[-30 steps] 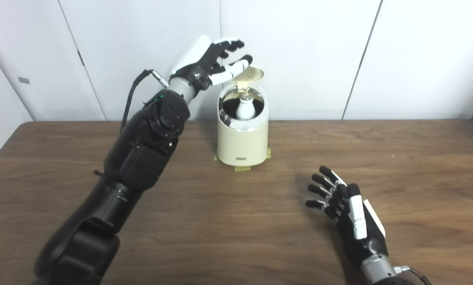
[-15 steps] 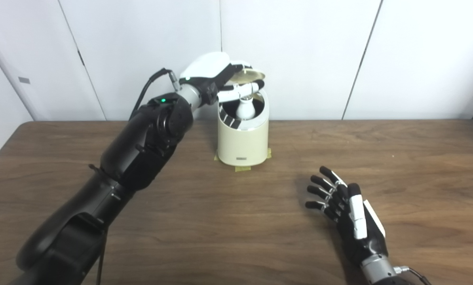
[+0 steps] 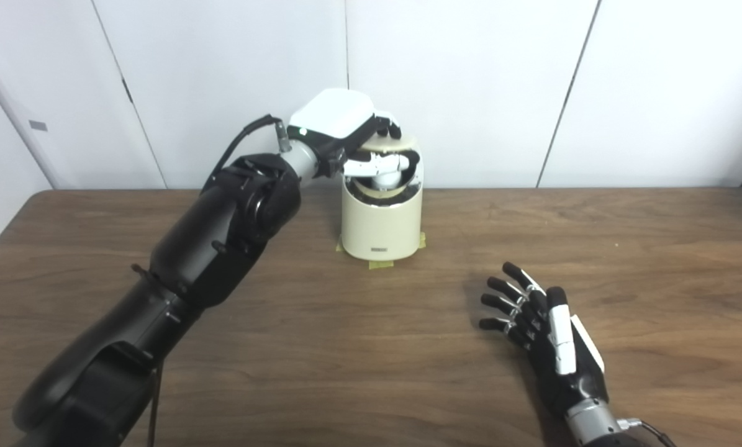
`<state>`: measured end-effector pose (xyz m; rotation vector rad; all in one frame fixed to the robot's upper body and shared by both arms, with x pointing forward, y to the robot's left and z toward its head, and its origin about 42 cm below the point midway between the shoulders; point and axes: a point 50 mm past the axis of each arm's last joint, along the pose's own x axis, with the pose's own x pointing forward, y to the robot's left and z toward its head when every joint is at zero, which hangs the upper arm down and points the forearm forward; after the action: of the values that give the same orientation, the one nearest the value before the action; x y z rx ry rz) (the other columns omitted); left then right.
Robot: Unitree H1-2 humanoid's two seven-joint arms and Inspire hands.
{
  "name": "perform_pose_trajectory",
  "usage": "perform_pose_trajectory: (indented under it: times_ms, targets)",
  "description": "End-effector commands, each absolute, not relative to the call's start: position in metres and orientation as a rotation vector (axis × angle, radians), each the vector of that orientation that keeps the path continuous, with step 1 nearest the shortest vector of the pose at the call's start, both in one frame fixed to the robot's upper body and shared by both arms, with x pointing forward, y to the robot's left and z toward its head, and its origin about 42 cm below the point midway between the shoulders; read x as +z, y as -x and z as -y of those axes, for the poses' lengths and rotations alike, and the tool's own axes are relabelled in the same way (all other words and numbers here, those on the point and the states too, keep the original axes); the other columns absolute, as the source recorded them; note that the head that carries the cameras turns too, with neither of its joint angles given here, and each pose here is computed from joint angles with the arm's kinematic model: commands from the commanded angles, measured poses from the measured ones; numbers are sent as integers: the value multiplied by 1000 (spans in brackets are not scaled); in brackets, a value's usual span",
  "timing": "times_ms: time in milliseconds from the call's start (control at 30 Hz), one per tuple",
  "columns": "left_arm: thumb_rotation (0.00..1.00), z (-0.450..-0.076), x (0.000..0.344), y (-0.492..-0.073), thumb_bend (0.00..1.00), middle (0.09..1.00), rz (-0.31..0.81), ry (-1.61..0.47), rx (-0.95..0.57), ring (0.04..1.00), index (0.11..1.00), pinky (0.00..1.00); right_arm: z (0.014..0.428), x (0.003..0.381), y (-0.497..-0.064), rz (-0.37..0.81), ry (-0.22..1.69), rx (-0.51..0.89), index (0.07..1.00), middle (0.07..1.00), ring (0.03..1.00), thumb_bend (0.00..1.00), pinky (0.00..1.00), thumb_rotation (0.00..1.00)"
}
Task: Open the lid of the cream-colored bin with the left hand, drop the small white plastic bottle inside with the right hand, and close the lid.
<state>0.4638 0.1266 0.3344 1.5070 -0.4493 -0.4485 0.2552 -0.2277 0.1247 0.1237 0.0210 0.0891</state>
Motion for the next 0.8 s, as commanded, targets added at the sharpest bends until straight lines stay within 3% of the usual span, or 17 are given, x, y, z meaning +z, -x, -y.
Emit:
perform_pose_trajectory:
  times_ms: [0, 267, 767]
  targets:
    - [1000, -124, 362, -458, 625, 788, 550, -1590, -407, 827, 791, 817, 226, 136, -262, 32, -142, 80, 901, 833, 791, 624, 613, 1000]
    - [1000, -125, 354, -447, 598, 793, 556, -1694, -420, 824, 788, 844, 227, 137, -262, 21, -142, 78, 903, 836, 789, 624, 610, 1000]
    - [1000, -129, 331, -434, 588, 800, 455, -1738, -505, 825, 794, 826, 225, 140, -260, 17, -120, 78, 891, 834, 796, 618, 631, 1000]
